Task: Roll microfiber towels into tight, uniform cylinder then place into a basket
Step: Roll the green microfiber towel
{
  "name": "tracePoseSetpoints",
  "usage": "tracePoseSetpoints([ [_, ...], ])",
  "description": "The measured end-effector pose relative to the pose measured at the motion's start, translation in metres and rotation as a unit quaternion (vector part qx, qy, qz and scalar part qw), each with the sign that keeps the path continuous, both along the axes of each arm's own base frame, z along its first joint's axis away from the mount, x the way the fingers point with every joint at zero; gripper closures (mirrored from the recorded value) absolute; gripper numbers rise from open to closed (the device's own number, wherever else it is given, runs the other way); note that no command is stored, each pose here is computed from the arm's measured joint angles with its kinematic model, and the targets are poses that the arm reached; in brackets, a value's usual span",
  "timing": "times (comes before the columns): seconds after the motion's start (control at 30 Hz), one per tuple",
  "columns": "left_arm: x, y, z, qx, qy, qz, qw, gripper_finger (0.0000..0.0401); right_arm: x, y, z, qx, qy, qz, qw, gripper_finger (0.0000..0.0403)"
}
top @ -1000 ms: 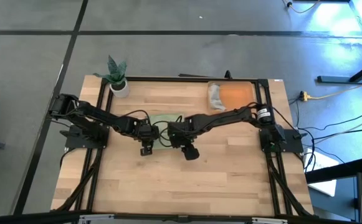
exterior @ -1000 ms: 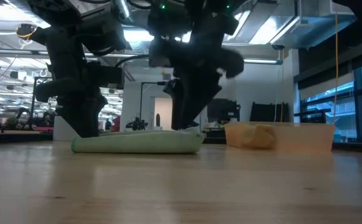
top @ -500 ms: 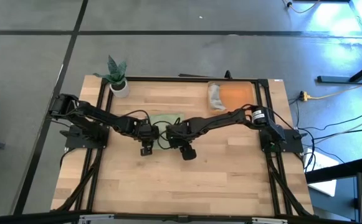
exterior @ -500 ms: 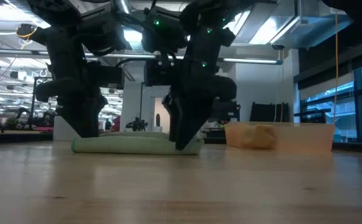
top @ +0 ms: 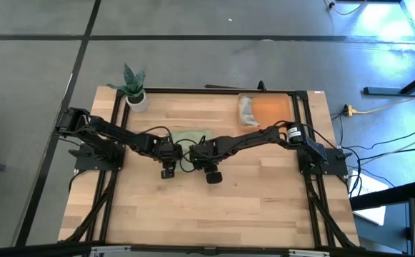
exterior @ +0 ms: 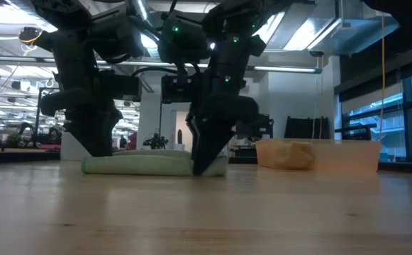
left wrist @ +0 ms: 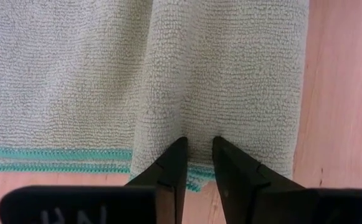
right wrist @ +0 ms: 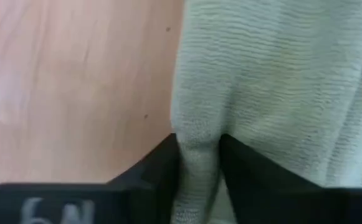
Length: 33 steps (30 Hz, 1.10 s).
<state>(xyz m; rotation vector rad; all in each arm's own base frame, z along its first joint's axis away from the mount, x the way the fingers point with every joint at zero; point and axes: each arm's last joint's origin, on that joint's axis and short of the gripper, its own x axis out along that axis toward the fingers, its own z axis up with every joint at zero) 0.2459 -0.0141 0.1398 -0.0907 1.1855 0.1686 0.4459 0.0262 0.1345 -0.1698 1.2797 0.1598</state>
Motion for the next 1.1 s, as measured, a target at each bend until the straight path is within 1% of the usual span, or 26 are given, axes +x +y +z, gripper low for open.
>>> tracePoseSetpoints([
  [0.13, 0.0, 0.0, 0.0, 0.0, 0.0, 0.0, 1.0, 0.0332, 0.0, 0.0, 0.0, -0.001, -0.001, -0.004, 1.0, 0.0371],
  [0.2, 0.0, 0.0, 0.0, 0.0, 0.0, 0.0, 1.0, 0.0332, 0.0, 0.0, 0.0, 0.004, 0.0, -0.01, 1.0, 0.0387],
  [0.23, 0.0, 0.0, 0.0, 0.0, 0.0, 0.0, 1.0, 0.0332, 0.0, 0.0, 0.0, 0.012, 0.001, -0.012, 1.0, 0.0386],
  [0.4, 0.001, 0.0, 0.003, -0.002, 0.0, -0.001, 1.0, 0.0332, 0.0, -0.003, -0.001, 0.11, 0.014, -0.024, 0.994, 0.0391],
  [0.47, 0.0, 0.0, 0.008, -0.003, 0.004, -0.001, 1.0, 0.0332, -0.001, -0.003, -0.001, 0.131, 0.019, -0.03, 0.991, 0.0391],
  [0.53, 0.0, -0.002, 0.015, -0.008, 0.003, -0.006, 1.0, 0.0332, -0.001, -0.006, -0.001, 0.138, 0.023, -0.035, 0.99, 0.0391],
  [0.67, -0.002, -0.008, 0.032, -0.015, -0.019, -0.02, 0.999, 0.0332, -0.002, -0.009, -0.002, 0.139, 0.026, -0.037, 0.989, 0.0391],
  [0.77, -0.006, -0.016, 0.04, -0.034, -0.037, -0.041, 0.998, 0.0332, -0.002, -0.011, -0.002, 0.142, 0.026, -0.038, 0.989, 0.0391],
  [0.93, -0.007, -0.035, 0.043, -0.047, -0.05, -0.071, 0.995, 0.0332, -0.002, -0.013, -0.002, 0.144, 0.026, -0.038, 0.988, 0.0391],
  [1.03, -0.009, -0.042, 0.038, -0.04, -0.038, -0.09, 0.994, 0.0332, -0.002, -0.013, -0.002, 0.144, 0.026, -0.038, 0.989, 0.0391],
  [1.1, -0.009, -0.044, 0.039, -0.029, -0.044, -0.095, 0.994, 0.0332, -0.002, -0.013, -0.002, 0.145, 0.026, -0.038, 0.988, 0.0391],
])
